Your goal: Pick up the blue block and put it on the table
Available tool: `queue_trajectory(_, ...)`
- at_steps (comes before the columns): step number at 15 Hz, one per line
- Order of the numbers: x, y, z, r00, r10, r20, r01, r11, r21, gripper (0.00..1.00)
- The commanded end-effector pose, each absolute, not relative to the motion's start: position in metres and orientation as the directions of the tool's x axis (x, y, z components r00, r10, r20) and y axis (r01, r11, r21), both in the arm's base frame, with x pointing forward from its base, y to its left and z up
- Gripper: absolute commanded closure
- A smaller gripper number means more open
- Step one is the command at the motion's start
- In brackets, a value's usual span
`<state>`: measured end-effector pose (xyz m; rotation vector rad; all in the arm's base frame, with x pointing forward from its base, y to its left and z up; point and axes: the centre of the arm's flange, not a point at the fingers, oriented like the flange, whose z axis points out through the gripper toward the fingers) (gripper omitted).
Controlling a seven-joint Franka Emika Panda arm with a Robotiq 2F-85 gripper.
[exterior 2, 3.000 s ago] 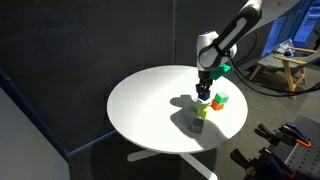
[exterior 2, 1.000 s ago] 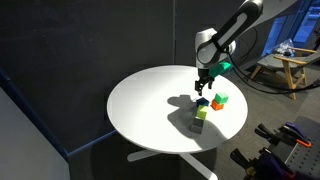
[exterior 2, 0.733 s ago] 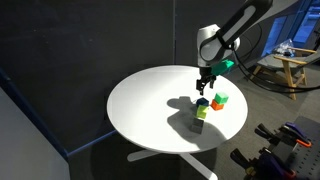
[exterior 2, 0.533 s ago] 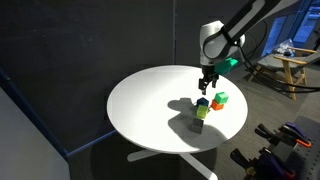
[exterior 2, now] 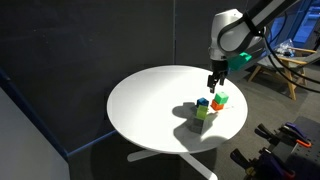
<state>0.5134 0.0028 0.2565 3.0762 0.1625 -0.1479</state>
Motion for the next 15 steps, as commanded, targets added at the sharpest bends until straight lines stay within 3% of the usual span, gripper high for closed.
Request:
queue_trajectory(1, 0.482, 0.002, 0.288, 0.988, 0.151, -0.013, 0.151, -0.988, 0.021, 0.0)
queue_trajectory(15, 0.444, 0.006, 0.349, 0.992, 0.1, 0.072, 0.103, -0.994, -0.045, 0.0)
